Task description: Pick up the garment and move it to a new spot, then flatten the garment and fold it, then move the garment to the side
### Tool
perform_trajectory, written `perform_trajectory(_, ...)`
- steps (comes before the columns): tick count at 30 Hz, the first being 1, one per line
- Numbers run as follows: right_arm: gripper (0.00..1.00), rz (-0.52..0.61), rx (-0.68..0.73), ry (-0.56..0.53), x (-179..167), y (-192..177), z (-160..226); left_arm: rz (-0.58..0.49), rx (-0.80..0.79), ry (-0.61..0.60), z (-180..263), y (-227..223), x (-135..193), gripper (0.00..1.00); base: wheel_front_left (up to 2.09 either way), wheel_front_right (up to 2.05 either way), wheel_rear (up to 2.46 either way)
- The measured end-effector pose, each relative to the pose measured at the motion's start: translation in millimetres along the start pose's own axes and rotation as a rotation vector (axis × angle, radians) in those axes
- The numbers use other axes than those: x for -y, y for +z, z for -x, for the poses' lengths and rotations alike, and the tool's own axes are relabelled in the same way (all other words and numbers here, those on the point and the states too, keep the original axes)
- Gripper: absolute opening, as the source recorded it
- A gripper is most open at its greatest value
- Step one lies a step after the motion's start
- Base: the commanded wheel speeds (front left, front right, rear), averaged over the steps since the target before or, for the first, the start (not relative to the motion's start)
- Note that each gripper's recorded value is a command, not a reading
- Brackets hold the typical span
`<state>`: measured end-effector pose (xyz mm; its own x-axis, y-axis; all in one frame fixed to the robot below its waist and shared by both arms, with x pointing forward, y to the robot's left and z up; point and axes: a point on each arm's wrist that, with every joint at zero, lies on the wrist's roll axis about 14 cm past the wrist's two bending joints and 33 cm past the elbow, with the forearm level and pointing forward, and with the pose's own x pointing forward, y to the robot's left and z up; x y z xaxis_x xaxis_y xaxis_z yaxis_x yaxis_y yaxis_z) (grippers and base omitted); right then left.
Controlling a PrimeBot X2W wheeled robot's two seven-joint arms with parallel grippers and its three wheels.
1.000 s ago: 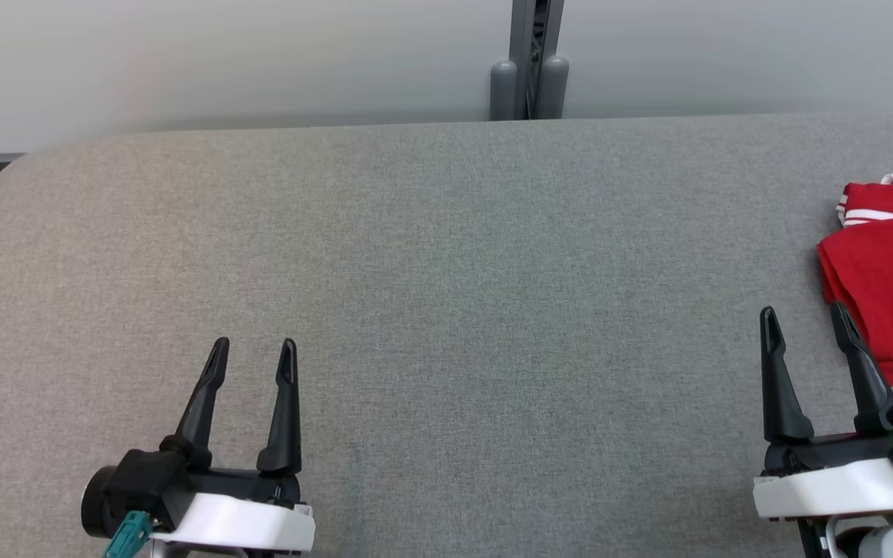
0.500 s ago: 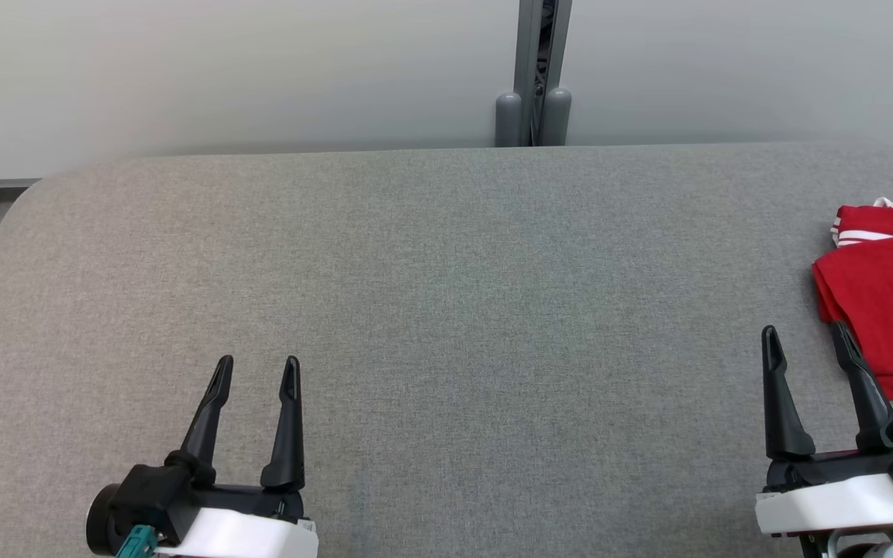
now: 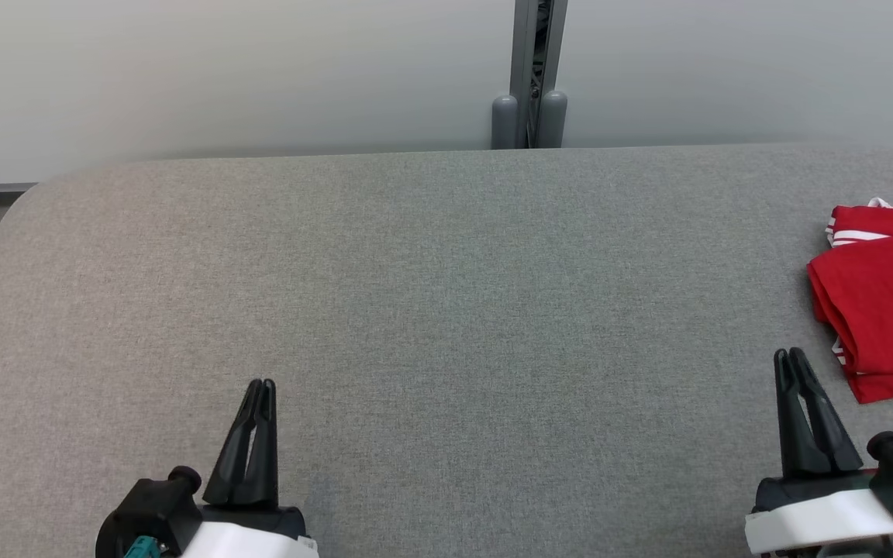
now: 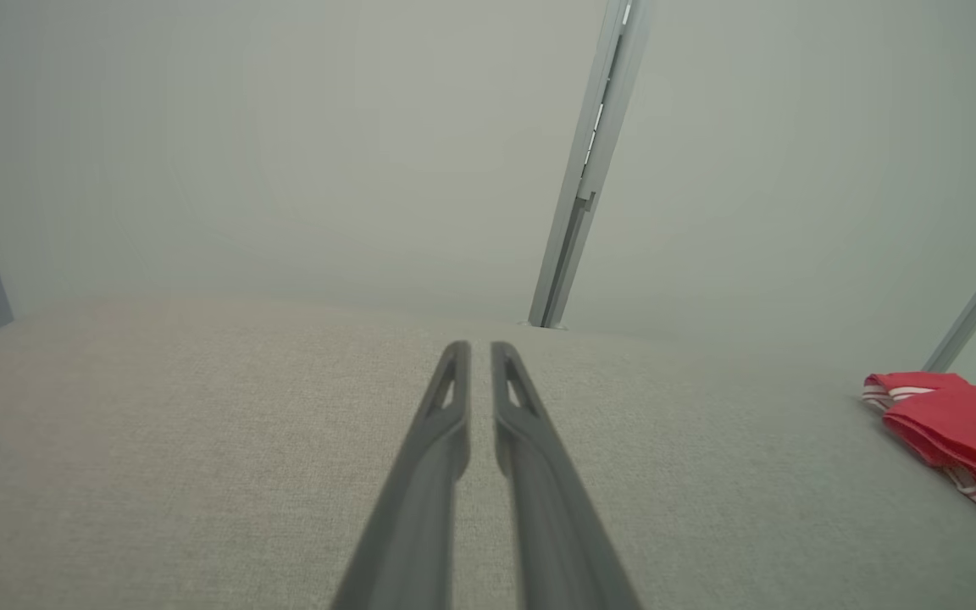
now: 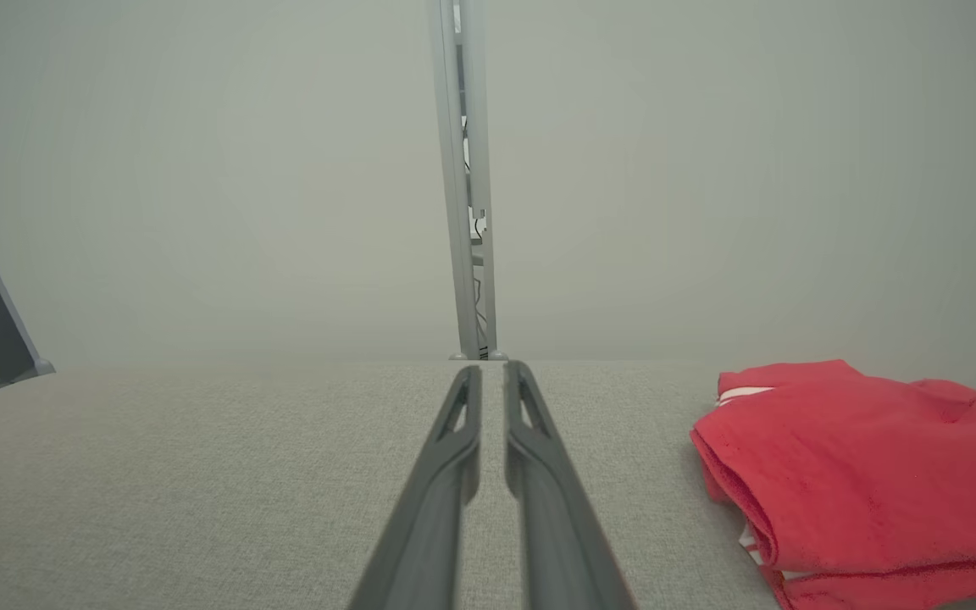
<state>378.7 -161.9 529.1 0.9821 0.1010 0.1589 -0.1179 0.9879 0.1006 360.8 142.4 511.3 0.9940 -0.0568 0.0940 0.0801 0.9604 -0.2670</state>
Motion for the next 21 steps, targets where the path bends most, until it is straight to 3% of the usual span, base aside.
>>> perform_trajectory(21, 0.0, -0.344, -0.079, -0.132, 24.9, -22.0, 4.7, 0.307, -0.109, 0.08, -7.9, -23.3, -16.4, 0.0, 0.0, 0.0, 0.0)
